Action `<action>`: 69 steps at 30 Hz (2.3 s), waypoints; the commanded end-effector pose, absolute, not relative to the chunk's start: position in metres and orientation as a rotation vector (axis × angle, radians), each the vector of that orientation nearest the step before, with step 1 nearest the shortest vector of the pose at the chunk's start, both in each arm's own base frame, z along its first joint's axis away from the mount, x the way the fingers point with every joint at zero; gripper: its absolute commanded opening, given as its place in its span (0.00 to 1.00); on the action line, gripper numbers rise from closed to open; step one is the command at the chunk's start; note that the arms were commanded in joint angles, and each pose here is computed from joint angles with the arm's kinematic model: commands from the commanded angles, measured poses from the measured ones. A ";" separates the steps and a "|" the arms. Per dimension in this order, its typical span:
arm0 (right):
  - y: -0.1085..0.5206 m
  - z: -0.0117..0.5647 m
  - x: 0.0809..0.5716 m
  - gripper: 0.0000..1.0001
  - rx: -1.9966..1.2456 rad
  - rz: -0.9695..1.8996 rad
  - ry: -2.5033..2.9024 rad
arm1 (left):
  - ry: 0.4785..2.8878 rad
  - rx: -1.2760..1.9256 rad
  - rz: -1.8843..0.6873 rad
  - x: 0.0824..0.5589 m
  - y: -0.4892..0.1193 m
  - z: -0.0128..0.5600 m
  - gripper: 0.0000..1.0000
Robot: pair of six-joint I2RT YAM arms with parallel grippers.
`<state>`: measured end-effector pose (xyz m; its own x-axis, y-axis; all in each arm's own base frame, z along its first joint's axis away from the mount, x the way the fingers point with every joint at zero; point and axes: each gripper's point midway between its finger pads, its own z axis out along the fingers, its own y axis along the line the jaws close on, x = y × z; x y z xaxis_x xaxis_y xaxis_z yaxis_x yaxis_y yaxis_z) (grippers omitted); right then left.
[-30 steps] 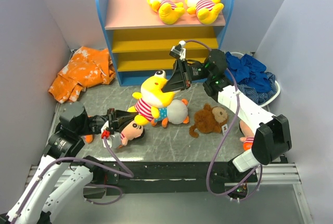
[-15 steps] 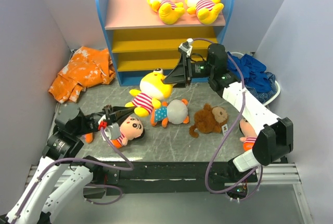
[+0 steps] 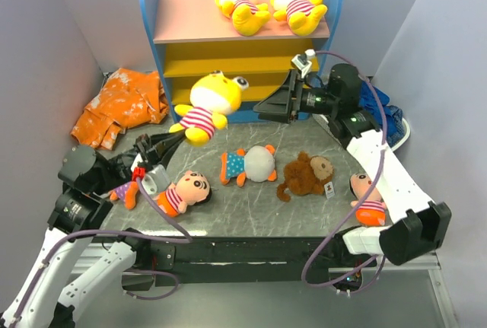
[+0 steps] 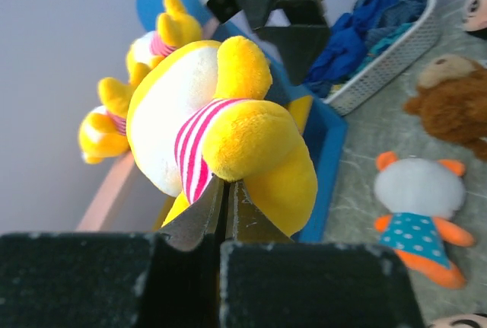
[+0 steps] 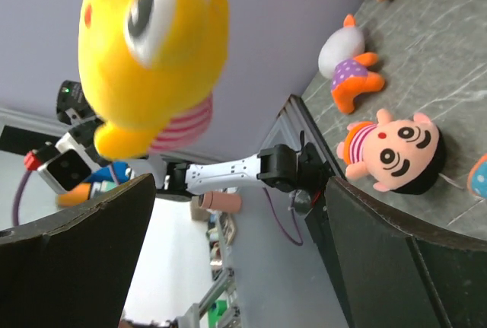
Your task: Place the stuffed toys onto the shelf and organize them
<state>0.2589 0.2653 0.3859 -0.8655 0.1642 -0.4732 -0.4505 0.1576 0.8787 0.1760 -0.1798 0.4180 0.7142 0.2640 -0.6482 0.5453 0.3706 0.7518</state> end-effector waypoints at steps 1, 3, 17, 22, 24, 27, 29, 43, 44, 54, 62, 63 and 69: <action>0.249 0.410 0.250 1.00 -0.266 1.664 1.892 | 0.722 1.125 -0.056 0.188 -0.168 0.472 0.01; 0.245 0.414 0.247 1.00 -0.257 1.640 1.876 | 0.725 1.109 -0.024 0.199 -0.168 0.487 0.01; 0.222 0.428 0.214 1.00 -0.233 1.494 1.785 | 0.806 0.866 0.210 0.312 -0.165 0.564 0.01; 0.216 0.432 0.203 1.00 -0.248 1.463 1.764 | 0.878 0.834 0.305 0.356 -0.163 0.563 0.01; 0.214 0.431 0.201 1.00 -0.253 1.445 1.770 | 0.882 0.825 0.323 0.363 -0.161 0.567 0.01; 0.211 0.432 0.198 1.00 -0.256 1.415 1.763 | 0.892 0.808 0.341 0.377 -0.159 0.571 0.01; 0.210 0.434 0.196 1.00 -0.261 1.406 1.753 | 0.911 0.804 0.361 0.390 -0.158 0.570 0.01; 0.202 0.456 0.187 1.00 -0.275 1.355 1.680 | 1.026 0.821 0.358 0.449 -0.149 0.535 0.01; 0.202 0.458 0.185 1.00 -0.279 1.355 1.673 | 1.032 0.828 0.361 0.451 -0.149 0.533 0.01; 0.202 0.459 0.189 1.00 -0.284 1.341 1.661 | 1.057 0.861 0.347 0.454 -0.152 0.525 0.34; 0.200 0.457 0.191 1.00 -0.269 1.325 1.666 | 0.972 0.831 0.308 0.429 -0.152 0.546 0.68; 0.200 0.455 0.192 1.00 -0.262 1.319 1.672 | 0.958 0.824 0.298 0.423 -0.152 0.552 0.69; 0.192 0.443 0.204 1.00 -0.187 1.250 1.702 | 0.935 0.697 0.086 0.382 -0.153 0.579 0.74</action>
<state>0.2002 0.2017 0.4364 -0.5737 0.3625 -0.7345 -0.6099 0.4095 0.6785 0.4304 -0.1569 0.5286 0.5154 0.5499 -0.6572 0.1941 0.6721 0.7146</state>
